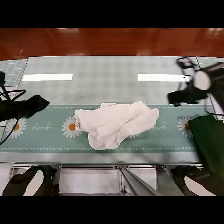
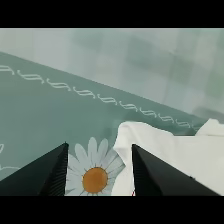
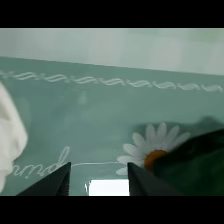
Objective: Fold the shirts.
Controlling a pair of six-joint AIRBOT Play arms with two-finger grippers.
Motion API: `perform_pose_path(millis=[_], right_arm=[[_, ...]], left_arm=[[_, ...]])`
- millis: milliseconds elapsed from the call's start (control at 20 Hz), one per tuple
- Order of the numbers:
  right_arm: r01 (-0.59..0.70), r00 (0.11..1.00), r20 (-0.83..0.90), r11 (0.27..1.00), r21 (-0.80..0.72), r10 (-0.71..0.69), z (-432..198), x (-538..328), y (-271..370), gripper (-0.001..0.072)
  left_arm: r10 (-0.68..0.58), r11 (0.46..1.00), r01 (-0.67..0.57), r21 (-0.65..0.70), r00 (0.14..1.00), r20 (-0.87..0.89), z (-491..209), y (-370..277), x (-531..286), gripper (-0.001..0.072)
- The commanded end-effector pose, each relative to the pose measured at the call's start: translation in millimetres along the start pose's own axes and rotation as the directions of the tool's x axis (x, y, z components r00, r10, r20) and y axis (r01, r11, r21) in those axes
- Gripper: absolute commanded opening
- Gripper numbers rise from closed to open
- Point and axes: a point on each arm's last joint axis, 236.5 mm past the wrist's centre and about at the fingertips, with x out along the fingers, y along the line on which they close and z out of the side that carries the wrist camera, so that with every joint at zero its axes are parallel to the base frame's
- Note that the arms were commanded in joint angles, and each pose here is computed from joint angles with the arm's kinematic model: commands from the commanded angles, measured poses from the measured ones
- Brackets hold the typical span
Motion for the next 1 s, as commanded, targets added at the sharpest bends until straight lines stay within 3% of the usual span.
perform_pose_path(millis=[0,100,300,700,950], right_arm=[[-0.164,0.983,0.135,0.935,0.313,0.127,-11,6,-41,0.0412],[-0.300,0.954,0.144,0.877,0.374,0.264,-34,26,-21,0.0406],[-0.367,0.928,0.090,0.847,0.384,0.361,-65,50,5,0.0406],[-0.441,0.895,0.122,0.805,0.397,0.429,-58,43,21,0.0406],[-0.449,0.888,0.100,0.800,0.398,0.449,-64,41,26,0.0406]], left_arm=[[-0.246,0.967,0.221,-0.128,0.940,-0.237,-62,-24,15,0.0501],[-0.374,0.927,0.335,-0.167,0.840,-0.393,-122,-46,27,0.0501],[-0.338,0.934,0.342,-0.105,0.750,-0.568,-203,-51,42,0.0502],[-0.167,0.964,0.264,0.043,0.720,-0.673,-270,-58,78,0.0502],[-0.208,0.969,0.247,-0.025,0.750,-0.628,-267,-78,104,0.0501]])
